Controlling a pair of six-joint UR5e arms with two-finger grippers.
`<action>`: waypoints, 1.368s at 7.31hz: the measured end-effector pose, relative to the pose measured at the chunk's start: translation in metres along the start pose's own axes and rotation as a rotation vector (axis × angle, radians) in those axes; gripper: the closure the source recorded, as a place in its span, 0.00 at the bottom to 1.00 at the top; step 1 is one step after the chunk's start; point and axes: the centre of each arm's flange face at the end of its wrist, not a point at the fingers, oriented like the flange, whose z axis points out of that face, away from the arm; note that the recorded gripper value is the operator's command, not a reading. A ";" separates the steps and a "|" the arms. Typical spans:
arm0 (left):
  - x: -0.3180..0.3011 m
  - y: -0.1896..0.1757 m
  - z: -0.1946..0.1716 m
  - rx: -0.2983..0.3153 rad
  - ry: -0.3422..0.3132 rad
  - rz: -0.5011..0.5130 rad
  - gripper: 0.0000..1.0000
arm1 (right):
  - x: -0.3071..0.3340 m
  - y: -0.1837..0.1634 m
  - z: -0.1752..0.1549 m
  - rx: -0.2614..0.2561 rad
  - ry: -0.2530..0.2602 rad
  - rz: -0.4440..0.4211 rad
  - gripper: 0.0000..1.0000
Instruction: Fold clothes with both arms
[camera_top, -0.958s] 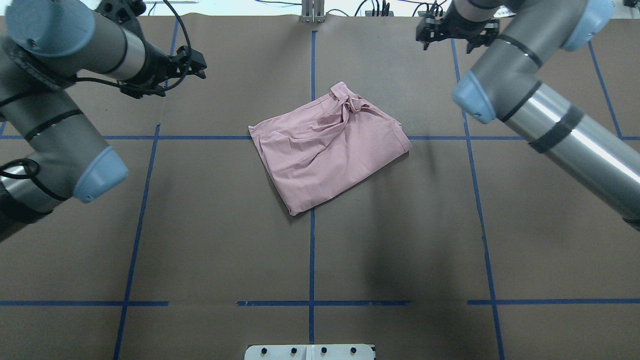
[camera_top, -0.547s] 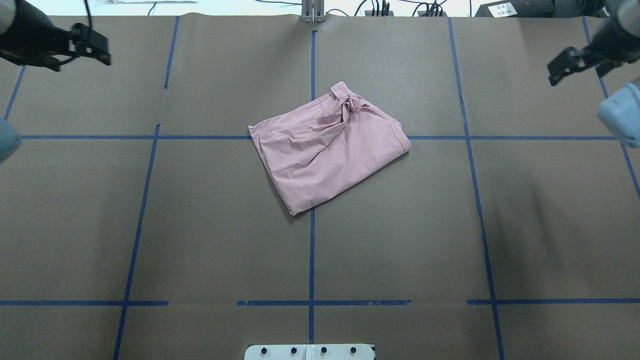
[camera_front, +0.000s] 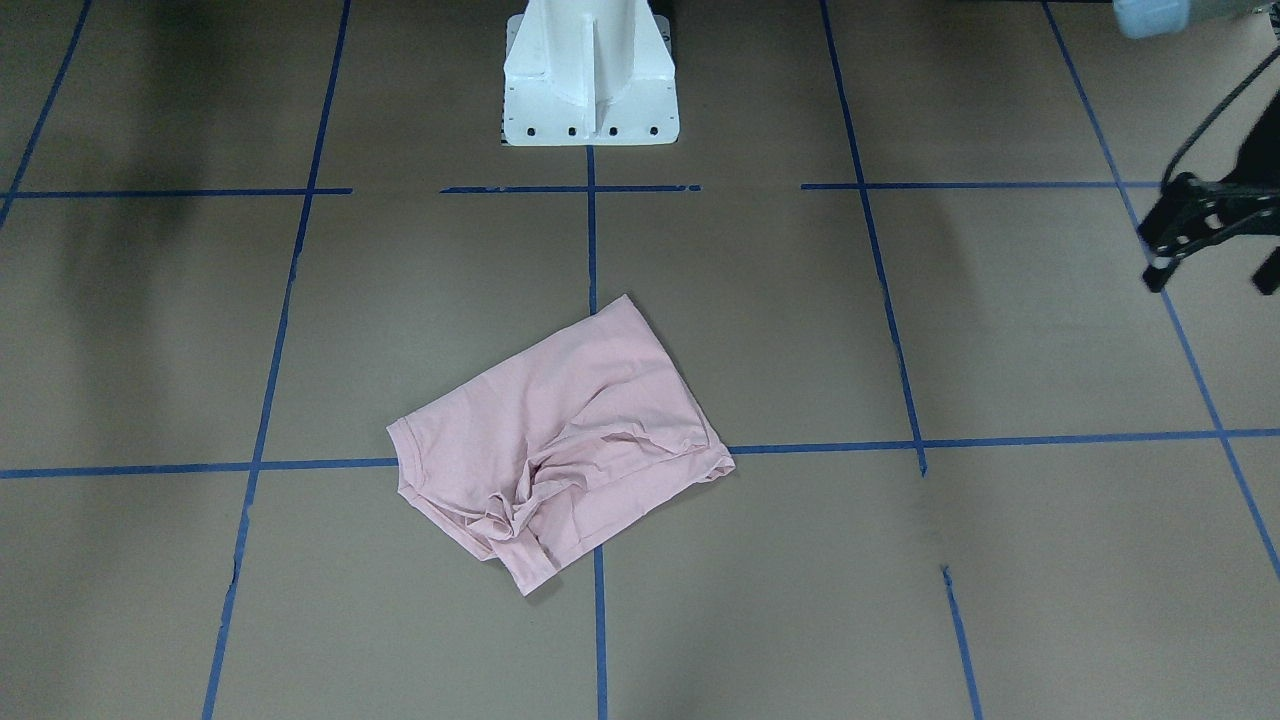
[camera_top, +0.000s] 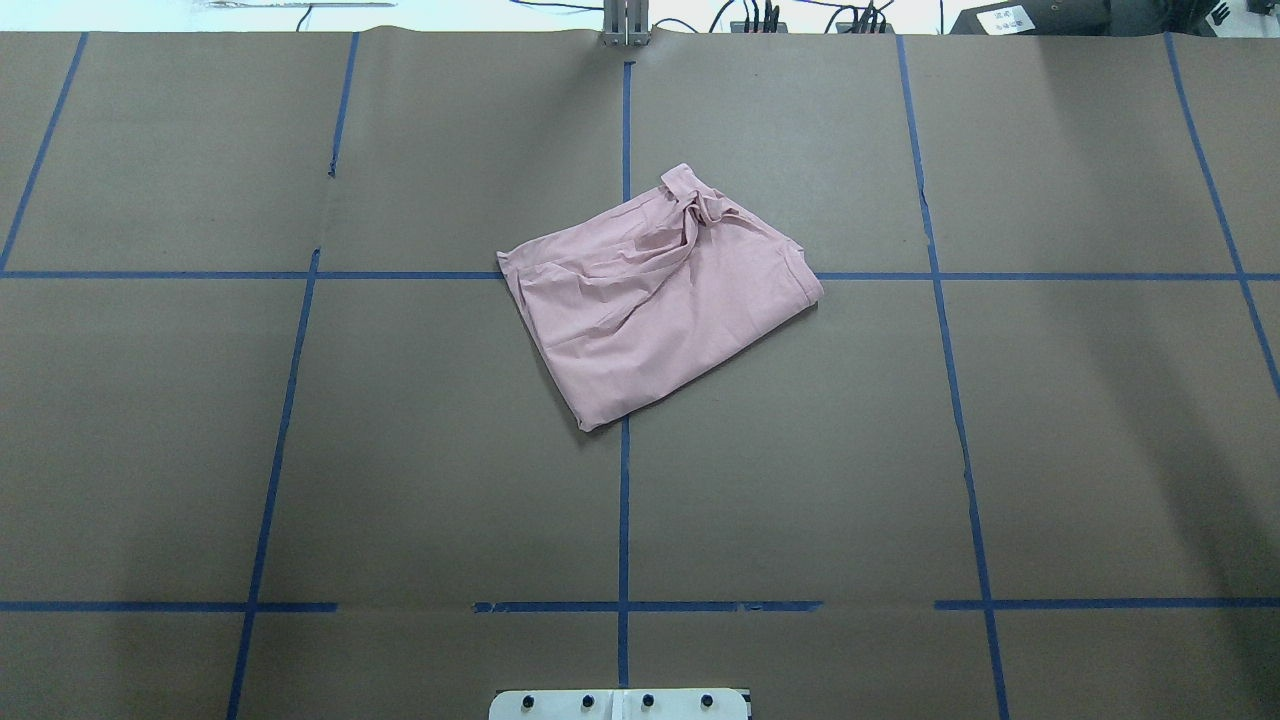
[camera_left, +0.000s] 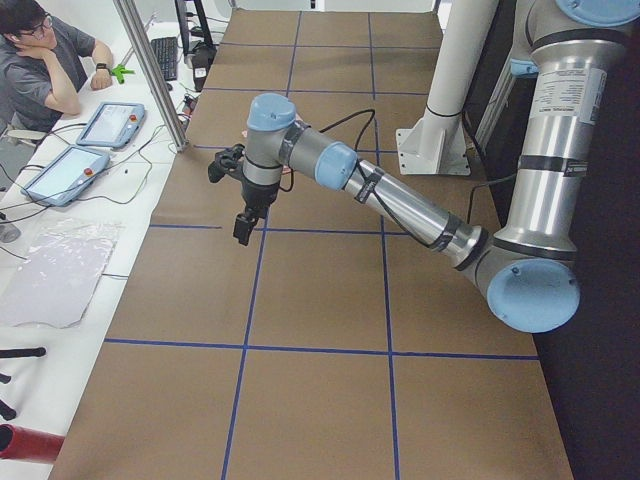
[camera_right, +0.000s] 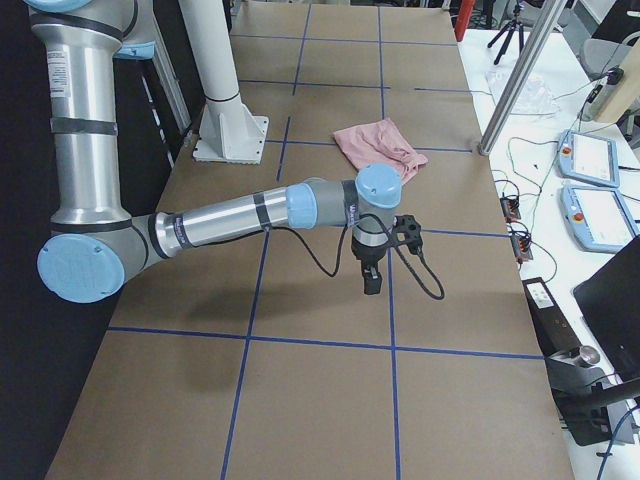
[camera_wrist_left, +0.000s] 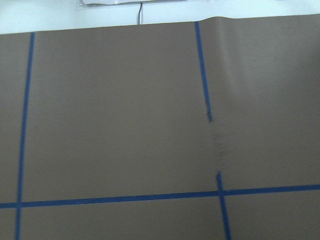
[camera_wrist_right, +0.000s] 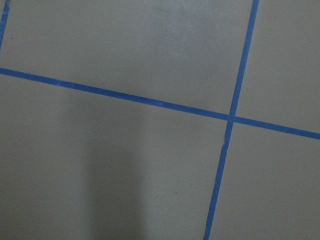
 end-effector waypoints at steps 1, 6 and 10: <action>-0.025 0.021 0.013 -0.012 0.012 0.022 0.00 | 0.007 0.007 0.003 -0.006 -0.011 0.011 0.00; -0.104 0.084 0.105 -0.200 0.036 -0.104 0.00 | 0.036 0.044 0.035 -0.077 -0.031 0.085 0.00; -0.140 0.114 0.123 -0.280 0.062 -0.108 0.00 | 0.052 0.054 0.052 -0.113 -0.035 0.119 0.00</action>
